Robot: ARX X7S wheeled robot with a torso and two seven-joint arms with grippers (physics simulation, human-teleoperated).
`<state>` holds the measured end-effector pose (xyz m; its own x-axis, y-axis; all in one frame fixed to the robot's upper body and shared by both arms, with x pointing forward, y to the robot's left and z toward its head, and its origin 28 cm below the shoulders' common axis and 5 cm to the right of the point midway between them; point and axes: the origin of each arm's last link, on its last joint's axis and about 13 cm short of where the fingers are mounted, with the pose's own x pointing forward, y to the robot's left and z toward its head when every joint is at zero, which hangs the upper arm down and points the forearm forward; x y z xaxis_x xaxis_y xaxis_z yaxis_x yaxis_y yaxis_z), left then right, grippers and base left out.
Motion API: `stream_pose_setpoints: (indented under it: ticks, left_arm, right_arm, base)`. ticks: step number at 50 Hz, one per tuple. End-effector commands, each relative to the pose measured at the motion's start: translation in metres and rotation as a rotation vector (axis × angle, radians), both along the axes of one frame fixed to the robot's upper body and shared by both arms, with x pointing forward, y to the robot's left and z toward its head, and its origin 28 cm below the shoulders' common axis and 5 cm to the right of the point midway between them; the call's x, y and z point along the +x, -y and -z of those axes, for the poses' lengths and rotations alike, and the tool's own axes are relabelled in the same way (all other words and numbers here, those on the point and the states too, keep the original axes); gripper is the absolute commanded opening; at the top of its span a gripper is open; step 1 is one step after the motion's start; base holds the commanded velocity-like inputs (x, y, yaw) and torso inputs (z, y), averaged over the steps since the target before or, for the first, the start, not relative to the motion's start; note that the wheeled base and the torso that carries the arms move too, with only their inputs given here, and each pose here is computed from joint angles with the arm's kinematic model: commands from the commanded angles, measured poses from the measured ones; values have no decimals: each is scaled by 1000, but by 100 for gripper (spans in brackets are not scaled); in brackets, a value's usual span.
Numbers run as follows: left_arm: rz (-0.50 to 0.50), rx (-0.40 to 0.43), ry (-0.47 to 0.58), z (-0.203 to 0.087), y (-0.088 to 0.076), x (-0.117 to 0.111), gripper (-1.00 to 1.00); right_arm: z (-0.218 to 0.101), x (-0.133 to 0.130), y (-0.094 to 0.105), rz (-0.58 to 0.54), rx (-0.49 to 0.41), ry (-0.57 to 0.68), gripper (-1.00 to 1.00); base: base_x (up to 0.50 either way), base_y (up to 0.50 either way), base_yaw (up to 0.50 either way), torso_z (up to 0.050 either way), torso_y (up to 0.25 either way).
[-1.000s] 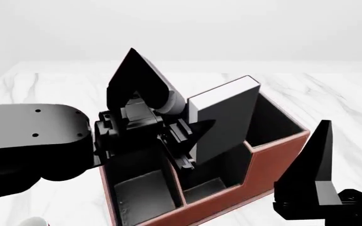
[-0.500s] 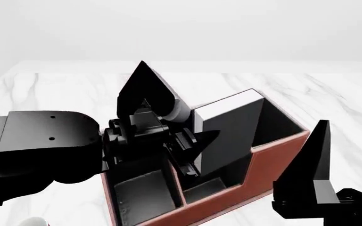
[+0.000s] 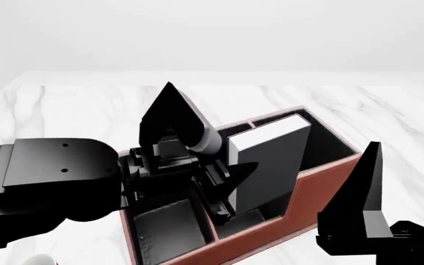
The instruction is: Pick up the book and place it in the back compartment of the caddy.
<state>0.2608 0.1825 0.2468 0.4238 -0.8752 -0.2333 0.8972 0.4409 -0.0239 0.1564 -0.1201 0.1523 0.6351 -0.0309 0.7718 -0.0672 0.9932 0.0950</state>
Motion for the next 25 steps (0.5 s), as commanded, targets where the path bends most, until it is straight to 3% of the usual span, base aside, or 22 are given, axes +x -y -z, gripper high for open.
stream_pose_setpoints:
  ticks: [1,25]
  left_arm:
    - [32,-53,38,-7,6,0,-100]
    - [35,-40,20,6,5,1,-100]
  right_arm:
    - [-1,0,1,16,-17,13,100]
    - [1,1,1,15,-15,3,100]
  base:
    - [0,0,0,0,10]
    - [0,0,0,0,1]
